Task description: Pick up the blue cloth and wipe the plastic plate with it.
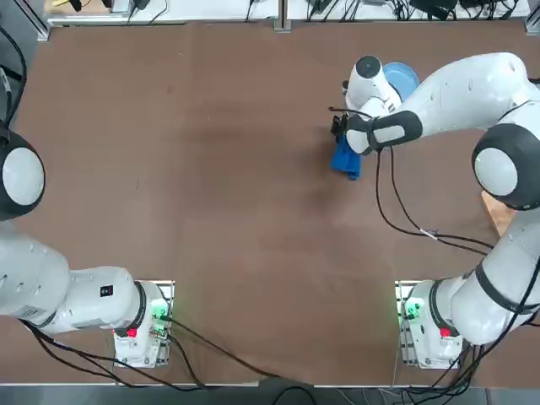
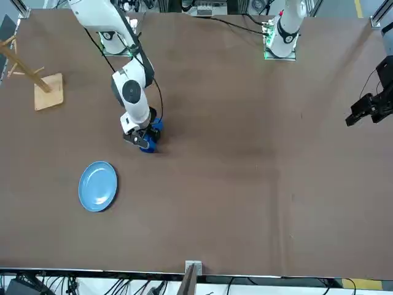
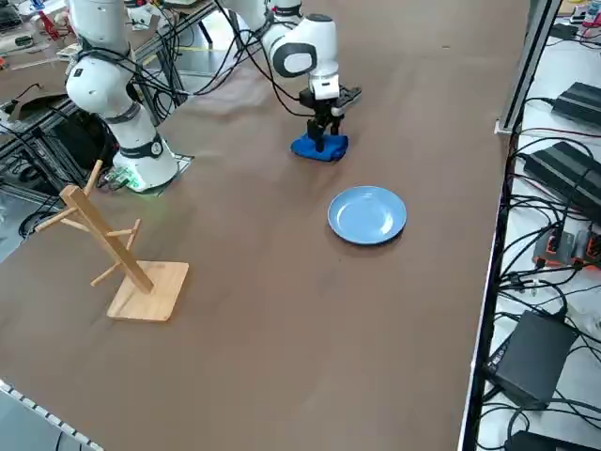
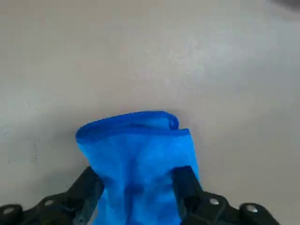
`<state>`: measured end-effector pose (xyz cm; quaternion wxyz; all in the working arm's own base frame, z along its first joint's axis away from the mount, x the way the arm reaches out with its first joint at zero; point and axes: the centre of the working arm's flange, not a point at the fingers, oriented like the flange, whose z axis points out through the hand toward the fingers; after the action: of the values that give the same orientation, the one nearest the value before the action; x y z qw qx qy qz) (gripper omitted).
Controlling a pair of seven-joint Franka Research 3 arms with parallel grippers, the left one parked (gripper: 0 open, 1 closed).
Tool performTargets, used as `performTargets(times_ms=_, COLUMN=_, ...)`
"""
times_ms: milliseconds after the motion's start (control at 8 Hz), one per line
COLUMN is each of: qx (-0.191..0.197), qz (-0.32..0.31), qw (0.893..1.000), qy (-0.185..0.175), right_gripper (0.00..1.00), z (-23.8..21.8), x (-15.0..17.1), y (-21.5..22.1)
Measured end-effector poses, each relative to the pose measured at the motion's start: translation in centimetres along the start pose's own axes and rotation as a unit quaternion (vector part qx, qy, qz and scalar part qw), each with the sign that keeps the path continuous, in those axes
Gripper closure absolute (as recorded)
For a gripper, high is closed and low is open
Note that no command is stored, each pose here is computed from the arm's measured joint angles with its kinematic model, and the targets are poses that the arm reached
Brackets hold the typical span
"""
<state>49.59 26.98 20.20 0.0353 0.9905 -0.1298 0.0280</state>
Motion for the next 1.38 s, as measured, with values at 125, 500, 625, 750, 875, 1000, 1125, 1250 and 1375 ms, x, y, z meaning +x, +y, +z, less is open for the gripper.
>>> performTargets(times_ms=125, qx=-0.003, qz=-0.004, qw=1.0, qy=0.002, right_gripper=0.34, z=0.2, x=0.2, y=0.3)
performTargets(times_ms=500, qx=-0.002, qz=-0.011, qw=1.0, qy=-0.001, right_gripper=0.41, z=0.8, x=0.4, y=0.6)
performTargets(times_ms=625, qx=-0.001, qz=-0.016, qw=1.0, qy=0.0, right_gripper=0.61, z=0.7, x=0.5, y=0.6)
performTargets(times_ms=750, qx=0.0, qz=-0.019, qw=1.0, qy=0.001, right_gripper=0.68, z=0.6, x=0.6, y=0.6)
performTargets(times_ms=875, qx=0.001, qz=-0.019, qw=1.0, qy=0.001, right_gripper=0.74, z=0.5, x=0.7, y=0.7)
performTargets(times_ms=1000, qx=0.003, qz=-0.017, qw=1.0, qy=0.003, right_gripper=0.88, z=0.3, x=0.9, y=0.6)
performTargets(times_ms=1125, qx=0.005, qz=-0.015, qw=1.0, qy=0.006, right_gripper=0.88, z=0.1, x=1.2, y=0.5)
performTargets(times_ms=1250, qx=0.009, qz=-0.012, qw=1.0, qy=0.01, right_gripper=0.88, z=-0.3, x=1.7, y=0.4)
performTargets(times_ms=1375, qx=0.011, qz=-0.008, qw=1.0, qy=0.014, right_gripper=0.88, z=-0.8, x=2.4, y=0.4)
